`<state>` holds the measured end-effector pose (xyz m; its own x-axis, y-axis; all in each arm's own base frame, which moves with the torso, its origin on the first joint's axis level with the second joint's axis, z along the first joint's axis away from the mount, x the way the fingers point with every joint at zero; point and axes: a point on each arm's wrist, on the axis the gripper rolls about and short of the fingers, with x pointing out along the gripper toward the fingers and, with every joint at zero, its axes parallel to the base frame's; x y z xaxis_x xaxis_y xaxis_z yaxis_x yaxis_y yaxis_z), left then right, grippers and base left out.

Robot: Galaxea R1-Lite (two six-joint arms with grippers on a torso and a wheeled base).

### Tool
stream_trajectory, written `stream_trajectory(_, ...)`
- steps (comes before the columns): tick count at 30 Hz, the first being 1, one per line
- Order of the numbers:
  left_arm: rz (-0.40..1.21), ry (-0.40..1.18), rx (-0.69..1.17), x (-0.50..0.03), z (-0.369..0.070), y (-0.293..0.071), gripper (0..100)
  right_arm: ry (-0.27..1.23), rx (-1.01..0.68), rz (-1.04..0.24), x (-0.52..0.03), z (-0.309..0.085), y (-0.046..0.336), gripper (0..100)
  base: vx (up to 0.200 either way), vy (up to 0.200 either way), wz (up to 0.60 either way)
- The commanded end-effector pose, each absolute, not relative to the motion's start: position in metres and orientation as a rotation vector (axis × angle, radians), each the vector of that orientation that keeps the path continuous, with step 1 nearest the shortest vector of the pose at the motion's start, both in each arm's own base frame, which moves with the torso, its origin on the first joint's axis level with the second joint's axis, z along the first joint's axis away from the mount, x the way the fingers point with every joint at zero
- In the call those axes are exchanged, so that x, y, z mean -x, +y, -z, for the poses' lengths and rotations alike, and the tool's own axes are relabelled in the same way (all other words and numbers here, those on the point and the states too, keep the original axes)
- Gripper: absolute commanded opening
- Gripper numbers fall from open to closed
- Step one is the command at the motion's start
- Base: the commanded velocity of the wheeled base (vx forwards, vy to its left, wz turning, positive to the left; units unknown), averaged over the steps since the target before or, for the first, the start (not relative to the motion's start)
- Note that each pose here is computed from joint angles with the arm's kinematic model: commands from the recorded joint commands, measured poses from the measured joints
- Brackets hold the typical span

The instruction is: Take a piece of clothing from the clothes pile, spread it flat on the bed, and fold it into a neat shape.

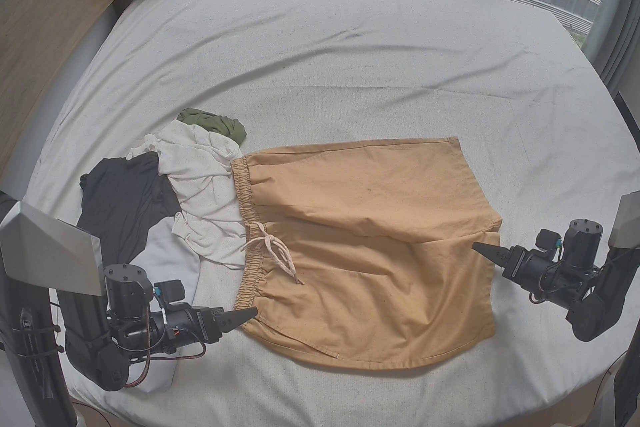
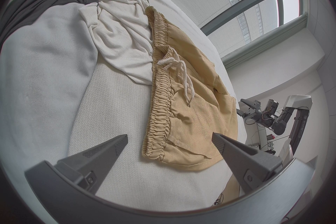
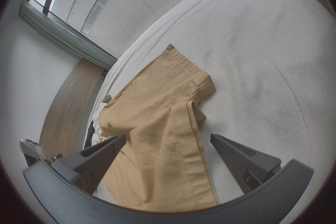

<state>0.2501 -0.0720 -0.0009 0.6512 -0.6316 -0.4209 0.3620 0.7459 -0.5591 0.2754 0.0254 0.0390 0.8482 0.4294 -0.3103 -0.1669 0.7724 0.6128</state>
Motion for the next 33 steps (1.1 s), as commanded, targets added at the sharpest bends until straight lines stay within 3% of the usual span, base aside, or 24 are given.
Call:
stream_trajectory(1, 0.586, 0.643, 0.456, -0.25, 0.001, -0.072, 100, 0.488, -0.626, -0.334, -0.283, -0.027, 0.027, 100, 0.0, 0.0, 0.0)
stream_trajectory(10, 0.584, 0.644, 0.456, -0.25, 0.001, -0.072, 100, 0.455, -0.68, -0.347, -0.306, -0.013, 0.032, 100, 0.0, 0.0, 0.0)
stream_trajectory(24, 0.585, 0.636, 0.456, -0.252, 0.001, -0.072, 100, 0.296, -0.773, -0.387, -0.313, -0.063, 0.03, 100, 0.0, 0.0, 0.0)
stream_trajectory(33, 0.585, 0.636, 0.456, -0.252, 0.001, -0.072, 100, 0.246, -0.773, -0.352, -0.318, -0.069, 0.013, 100, 0.0, 0.0, 0.0)
